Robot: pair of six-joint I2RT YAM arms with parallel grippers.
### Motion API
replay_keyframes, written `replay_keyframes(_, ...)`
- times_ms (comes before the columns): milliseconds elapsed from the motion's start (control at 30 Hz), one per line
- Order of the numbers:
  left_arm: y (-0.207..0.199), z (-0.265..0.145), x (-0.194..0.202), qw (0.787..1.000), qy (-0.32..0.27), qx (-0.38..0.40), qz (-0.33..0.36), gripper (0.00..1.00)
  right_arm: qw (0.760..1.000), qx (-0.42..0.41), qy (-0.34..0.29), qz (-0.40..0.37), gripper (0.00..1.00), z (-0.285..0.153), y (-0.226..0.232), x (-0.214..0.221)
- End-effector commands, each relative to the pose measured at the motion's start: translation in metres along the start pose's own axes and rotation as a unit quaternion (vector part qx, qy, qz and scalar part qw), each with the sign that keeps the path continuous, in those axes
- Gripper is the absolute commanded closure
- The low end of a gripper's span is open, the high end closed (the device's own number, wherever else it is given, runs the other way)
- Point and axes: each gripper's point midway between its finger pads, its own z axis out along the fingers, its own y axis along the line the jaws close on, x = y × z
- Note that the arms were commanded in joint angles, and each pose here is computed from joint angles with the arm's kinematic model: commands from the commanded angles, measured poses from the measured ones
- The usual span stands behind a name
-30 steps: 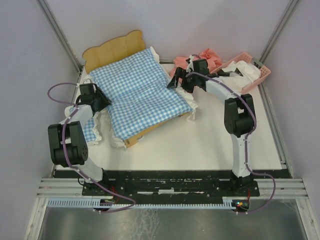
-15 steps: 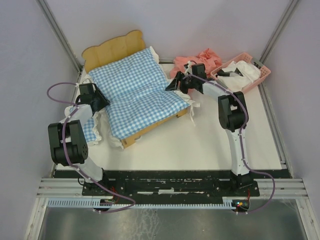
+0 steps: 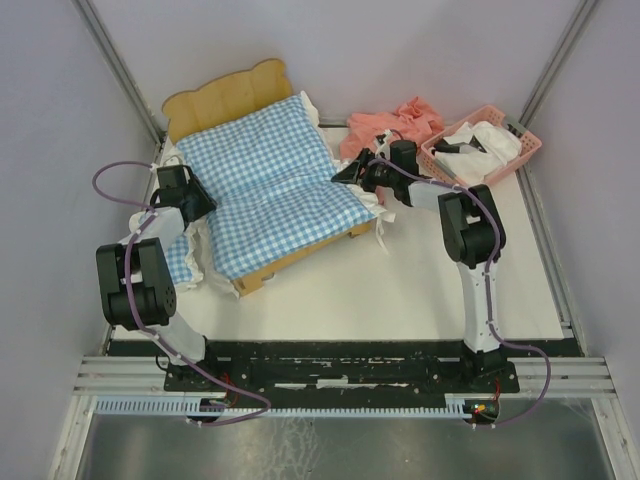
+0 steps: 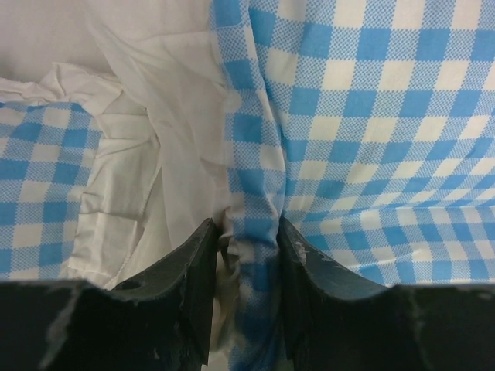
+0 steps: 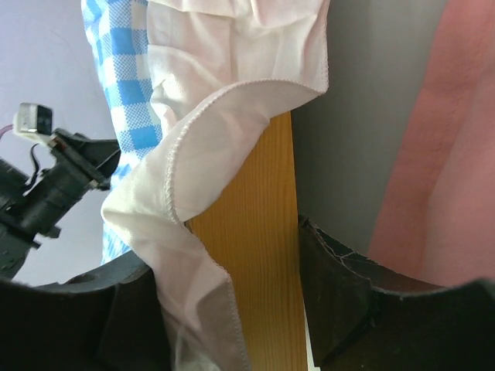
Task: Set up the pet bed
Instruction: Adjust the bed frame at the center of the board.
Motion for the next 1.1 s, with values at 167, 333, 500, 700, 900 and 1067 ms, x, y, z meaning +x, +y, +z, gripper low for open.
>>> replay_keyframes(167,-0.059,-0.009,0.037,0.989,0.073,0.124,0.032,0.60,0.966,-0.229,0.050,-0.105,0.47,-0.047,0.206,0.042)
replay_keyframes(333,-0.069,-0.016,0.032,0.985,0.068,0.149,0.047,0.60,0.971,-0.209,0.046,-0.103,0.47,-0.056,0.200,0.053)
replay_keyframes(500,-0.080,-0.023,0.027,0.981,0.061,0.176,0.053,0.60,0.982,-0.141,0.053,-0.113,0.47,-0.065,0.153,0.095)
replay_keyframes(700,-0.104,-0.026,0.037,0.972,0.065,0.216,0.065,0.60,0.991,-0.063,0.060,-0.105,0.47,-0.080,0.099,0.141)
replay_keyframes(900,-0.143,-0.029,0.043,0.959,0.054,0.264,0.083,0.60,0.990,0.034,0.035,-0.132,0.45,-0.115,0.057,0.170)
replay_keyframes(1067,-0.173,-0.016,0.043,0.954,0.044,0.283,0.088,0.60,0.988,0.095,-0.013,-0.122,0.43,-0.142,0.030,0.182)
